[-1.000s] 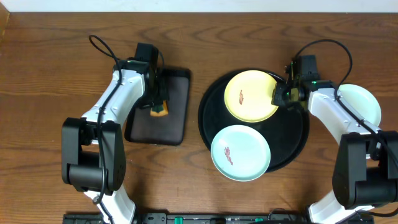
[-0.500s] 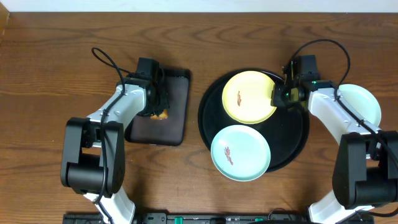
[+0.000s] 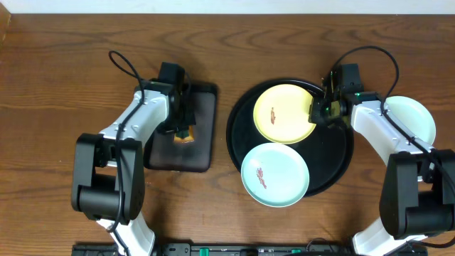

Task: Clean dirty plates on tray and stack at the side
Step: 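Carry the sponge with the left gripper to the yellow plate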

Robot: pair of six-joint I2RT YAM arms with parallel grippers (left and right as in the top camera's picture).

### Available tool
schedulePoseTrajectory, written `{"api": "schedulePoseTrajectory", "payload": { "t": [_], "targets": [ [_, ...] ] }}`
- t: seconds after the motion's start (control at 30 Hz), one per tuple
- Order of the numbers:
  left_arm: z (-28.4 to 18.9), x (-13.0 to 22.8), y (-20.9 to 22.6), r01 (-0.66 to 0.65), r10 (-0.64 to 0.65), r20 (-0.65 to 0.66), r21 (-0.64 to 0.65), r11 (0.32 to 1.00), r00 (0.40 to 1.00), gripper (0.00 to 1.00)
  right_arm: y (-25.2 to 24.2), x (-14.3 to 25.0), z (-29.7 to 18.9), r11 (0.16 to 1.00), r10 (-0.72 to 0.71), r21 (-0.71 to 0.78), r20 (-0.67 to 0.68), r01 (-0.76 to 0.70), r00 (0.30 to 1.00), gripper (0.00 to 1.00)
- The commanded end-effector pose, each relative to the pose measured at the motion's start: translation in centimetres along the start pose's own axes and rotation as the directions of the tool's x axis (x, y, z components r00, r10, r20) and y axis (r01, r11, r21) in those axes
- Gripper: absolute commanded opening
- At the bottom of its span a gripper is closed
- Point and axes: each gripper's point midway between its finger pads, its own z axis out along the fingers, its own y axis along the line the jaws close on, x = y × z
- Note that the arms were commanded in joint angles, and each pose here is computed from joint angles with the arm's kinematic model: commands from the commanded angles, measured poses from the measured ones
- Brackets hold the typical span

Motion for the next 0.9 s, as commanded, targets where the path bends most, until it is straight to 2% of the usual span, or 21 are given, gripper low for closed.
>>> {"api": "schedulePoseTrajectory", "payload": {
  "t": [0.0, 0.13, 0.23, 0.4, 0.73, 0.87],
  "targets": [
    [0.8, 1.1, 0.4, -0.025, 0.024, -0.048, -0.024, 0.999, 0.999, 0.07, -0.3, 0.4, 0.2, 0.997, 0.071, 0.034, 0.0, -0.071, 0.997, 0.01],
    [-2.9, -0.9, -0.8, -0.026, 0.026, -0.013, -0.005, 1.0, 1.0, 0.08, -0.5, 0.3, 0.2, 0.993, 0.11, 0.044, 0.005, -0.11, 0.994, 0.01],
    [-6.7, -2.8, -3.3, -0.04, 0.038, 0.028, 0.074, 0.996, 0.999, 0.07, -0.6, 0.2, 0.7, 0.992, 0.117, 0.05, 0.009, -0.118, 0.993, 0.01],
    [-10.6, -4.4, -8.3, -0.111, 0.091, 0.103, 0.215, 0.97, 0.991, 0.07, -0.5, 2.0, 3.5, 0.999, 0.033, 0.025, -0.087, -0.031, 0.996, 0.01],
    [-11.0, -3.0, -19.3, -0.191, 0.117, 0.214, 0.37, 0.909, 0.97, 0.08, -0.7, 3.0, 4.5, 1.0, 0.018, 0.023, -0.128, -0.016, 0.992, 0.01],
    [-9.0, -1.0, -23.9, -0.206, 0.13, 0.204, 0.415, 0.886, 0.97, 0.08, -0.7, 3.0, 4.5, 1.0, 0.018, 0.022, -0.129, -0.016, 0.991, 0.01]
  ]
}}
